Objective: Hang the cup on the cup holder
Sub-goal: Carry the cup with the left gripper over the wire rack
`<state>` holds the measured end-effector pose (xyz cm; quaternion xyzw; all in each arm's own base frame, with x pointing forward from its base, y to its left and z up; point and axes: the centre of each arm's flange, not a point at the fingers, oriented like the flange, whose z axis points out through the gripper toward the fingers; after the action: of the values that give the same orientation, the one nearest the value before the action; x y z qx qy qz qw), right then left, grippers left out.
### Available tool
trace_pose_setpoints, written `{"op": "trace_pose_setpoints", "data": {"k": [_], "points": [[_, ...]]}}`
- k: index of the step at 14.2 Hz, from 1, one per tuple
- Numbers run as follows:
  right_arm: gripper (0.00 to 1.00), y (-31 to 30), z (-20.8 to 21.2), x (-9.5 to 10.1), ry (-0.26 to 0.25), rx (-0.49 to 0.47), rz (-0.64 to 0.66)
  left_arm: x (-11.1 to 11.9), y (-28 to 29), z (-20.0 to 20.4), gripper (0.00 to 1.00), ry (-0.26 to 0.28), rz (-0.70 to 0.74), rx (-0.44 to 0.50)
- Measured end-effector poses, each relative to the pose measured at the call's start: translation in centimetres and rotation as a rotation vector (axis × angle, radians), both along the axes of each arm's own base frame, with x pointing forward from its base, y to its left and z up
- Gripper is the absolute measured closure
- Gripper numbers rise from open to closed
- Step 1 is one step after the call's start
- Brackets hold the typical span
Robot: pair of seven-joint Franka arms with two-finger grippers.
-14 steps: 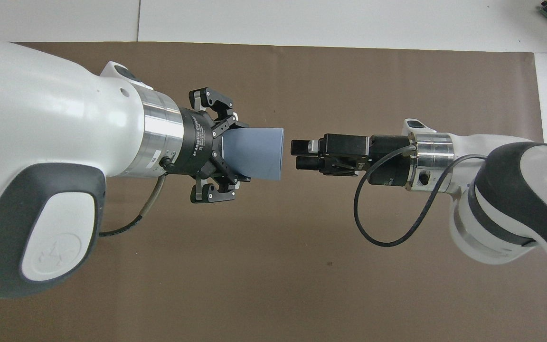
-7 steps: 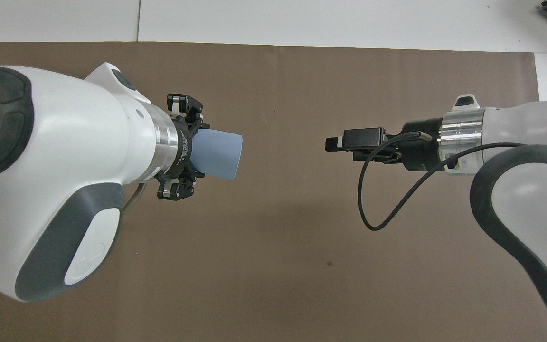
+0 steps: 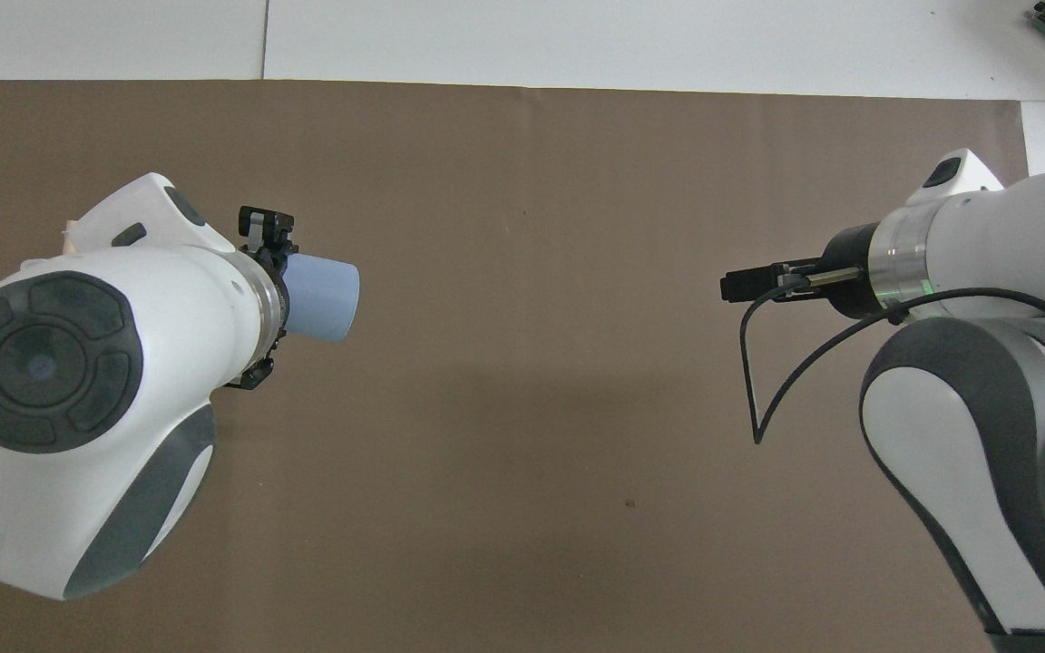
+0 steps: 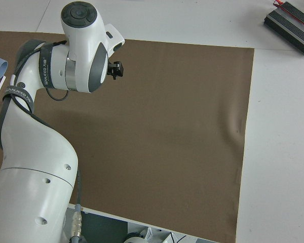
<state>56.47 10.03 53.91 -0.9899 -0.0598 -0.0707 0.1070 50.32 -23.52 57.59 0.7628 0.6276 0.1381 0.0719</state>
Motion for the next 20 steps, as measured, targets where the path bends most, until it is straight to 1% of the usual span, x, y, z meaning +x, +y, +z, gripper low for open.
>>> {"op": "trace_pose_setpoints", "data": {"k": [2, 3, 5, 8, 10, 12, 15, 18, 20], "points": [[0.00, -2.8, 1.8, 0.1, 0.015, -0.085, -0.020, 1.0, 2.9, 0.3, 0.22, 0.006, 0.063, -0.026], [0.00, -4.7, 2.8, 0.2, 0.027, -0.113, -0.050, 1.4, 4.0, 0.3, 0.22, 0.006, 0.066, -0.022], [0.00, -8.2, 4.7, -0.1, 0.055, -0.158, -0.095, 1.7, 4.9, 0.3, 0.22, 0.011, 0.019, -0.004], [0.00, -9.9, 7.2, -1.1, 0.128, -0.178, -0.181, 1.7, 5.0, 0.3, 0.22, 0.011, -0.023, 0.020], [0.00, -11.0, 8.3, -1.4, 0.145, -0.174, -0.253, 1.9, 5.5, 0.3, 0.22, 0.009, -0.027, 0.033], [0.00, -12.2, 7.9, -1.4, 0.162, -0.173, -0.285, 2.1, 5.9, 0.4, 0.22, 0.002, -0.030, 0.058], [0.00, -13.7, 7.3, -1.2, 0.174, -0.174, -0.298, 2.5, 7.3, 0.1, 0.22, -0.027, -0.040, 0.173], [0.00, -15.3, 7.3, -1.4, 0.172, -0.176, -0.289, 3.1, 9.2, -1.0, 0.22, -0.046, -0.012, 0.296], [0.00, -16.1, 7.9, -1.6, 0.161, -0.175, -0.293, 3.8, 10.1, -2.2, 0.22, -0.065, 0.012, 0.390]]}}
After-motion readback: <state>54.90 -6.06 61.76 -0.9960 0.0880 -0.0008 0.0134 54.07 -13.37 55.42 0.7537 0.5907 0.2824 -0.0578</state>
